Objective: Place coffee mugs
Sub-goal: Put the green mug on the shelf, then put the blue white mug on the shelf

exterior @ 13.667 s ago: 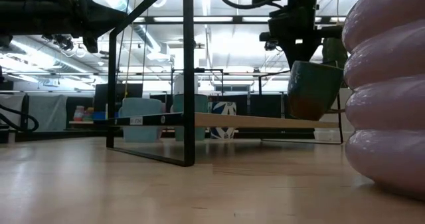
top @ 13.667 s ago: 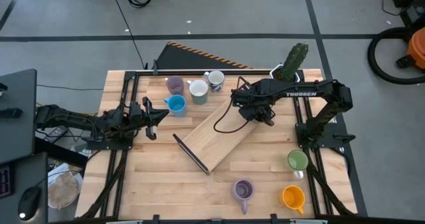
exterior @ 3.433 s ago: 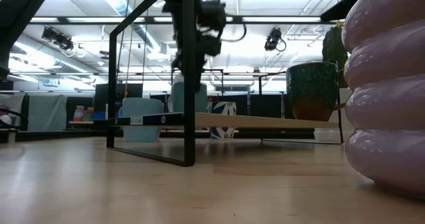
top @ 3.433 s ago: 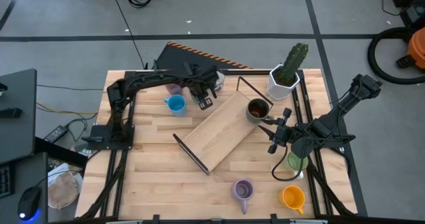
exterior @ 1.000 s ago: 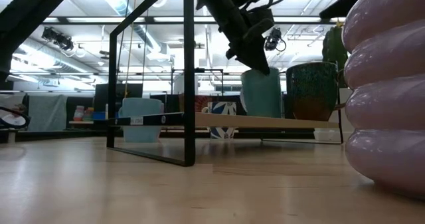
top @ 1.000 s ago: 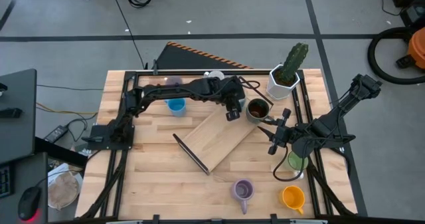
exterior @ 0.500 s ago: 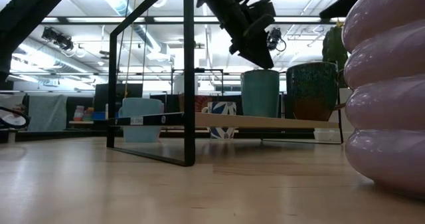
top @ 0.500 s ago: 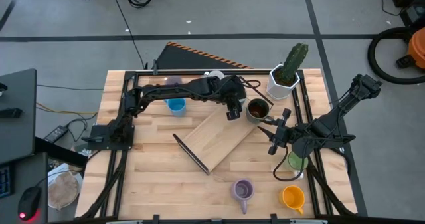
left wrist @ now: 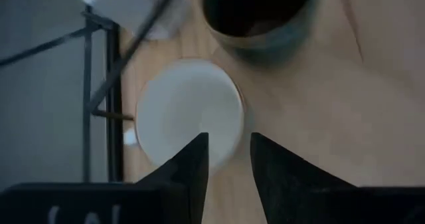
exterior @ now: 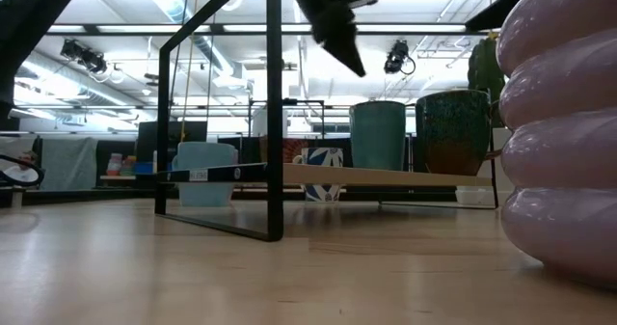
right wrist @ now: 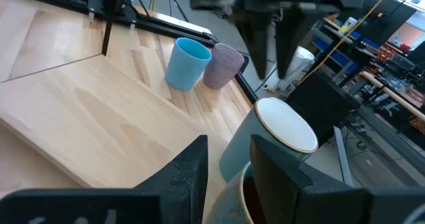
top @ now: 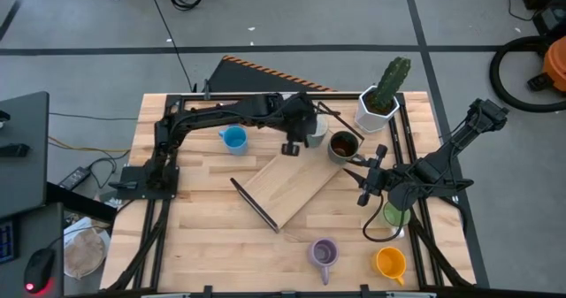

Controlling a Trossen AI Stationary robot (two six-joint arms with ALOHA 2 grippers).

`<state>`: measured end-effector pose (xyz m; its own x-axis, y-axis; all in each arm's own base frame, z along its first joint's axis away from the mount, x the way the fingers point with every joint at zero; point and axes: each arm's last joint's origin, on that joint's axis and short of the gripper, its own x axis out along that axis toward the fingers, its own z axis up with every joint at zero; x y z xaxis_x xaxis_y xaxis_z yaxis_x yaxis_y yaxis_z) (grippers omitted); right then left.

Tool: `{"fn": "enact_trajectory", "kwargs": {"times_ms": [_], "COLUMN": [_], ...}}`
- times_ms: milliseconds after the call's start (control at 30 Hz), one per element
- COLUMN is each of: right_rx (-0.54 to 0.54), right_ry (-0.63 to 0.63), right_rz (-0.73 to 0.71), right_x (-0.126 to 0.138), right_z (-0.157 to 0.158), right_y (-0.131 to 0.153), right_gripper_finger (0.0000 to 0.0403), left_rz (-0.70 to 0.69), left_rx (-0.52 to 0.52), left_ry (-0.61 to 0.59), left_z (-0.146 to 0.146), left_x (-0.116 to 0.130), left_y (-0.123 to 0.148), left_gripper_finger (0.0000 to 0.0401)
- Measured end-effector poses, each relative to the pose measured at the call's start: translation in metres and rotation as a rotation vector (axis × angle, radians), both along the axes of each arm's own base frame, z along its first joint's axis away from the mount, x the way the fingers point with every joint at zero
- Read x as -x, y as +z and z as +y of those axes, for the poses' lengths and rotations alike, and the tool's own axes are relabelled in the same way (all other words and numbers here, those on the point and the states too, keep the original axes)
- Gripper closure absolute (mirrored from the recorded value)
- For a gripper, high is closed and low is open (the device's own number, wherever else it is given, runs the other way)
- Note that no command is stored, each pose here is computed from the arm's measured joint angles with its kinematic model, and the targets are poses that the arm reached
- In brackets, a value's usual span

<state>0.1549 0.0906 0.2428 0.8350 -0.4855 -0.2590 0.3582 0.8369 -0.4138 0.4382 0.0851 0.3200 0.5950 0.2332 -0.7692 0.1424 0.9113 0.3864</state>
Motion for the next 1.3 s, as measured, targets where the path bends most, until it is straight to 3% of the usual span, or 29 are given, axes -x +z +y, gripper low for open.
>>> {"fn": "enact_trajectory", "kwargs": {"times_ms": [133,367,600,1033,1233,1300], "right_rx": [-0.007,-0.018,-0.017,-0.013,-0.015,-0.016], "right_ry": [-0.001,0.013,0.02,0.027,0.026,0.027], "right_rz": [-0.004,0.0,0.001,0.004,0.003,0.003], "right_x": [0.0,0.0,0.0,0.001,0.001,0.001], "right_z": [0.0,0.001,0.002,0.002,0.002,0.002], "right_y": [0.0,0.0,0.0,0.0,0.0,0.0], "right_gripper_finger": [0.0284,0.0285,0.0285,0.0285,0.0285,0.0285], "left_rz": [0.097,0.165,0.17,0.194,0.155,0.145], "left_rx": [-0.062,-0.186,-0.269,-0.333,-0.336,-0.288], "left_ry": [-0.104,-0.12,-0.212,-0.205,-0.186,-0.162], "left_z": [0.002,0.011,0.009,0.002,0.001,0.008], "left_x": [0.003,-0.004,-0.012,-0.023,-0.011,-0.004], "left_y": [-0.007,-0.022,-0.028,-0.041,-0.017,-0.011], "left_gripper_finger": [0.0283,0.0283,0.0283,0.0283,0.0283,0.0283]}}
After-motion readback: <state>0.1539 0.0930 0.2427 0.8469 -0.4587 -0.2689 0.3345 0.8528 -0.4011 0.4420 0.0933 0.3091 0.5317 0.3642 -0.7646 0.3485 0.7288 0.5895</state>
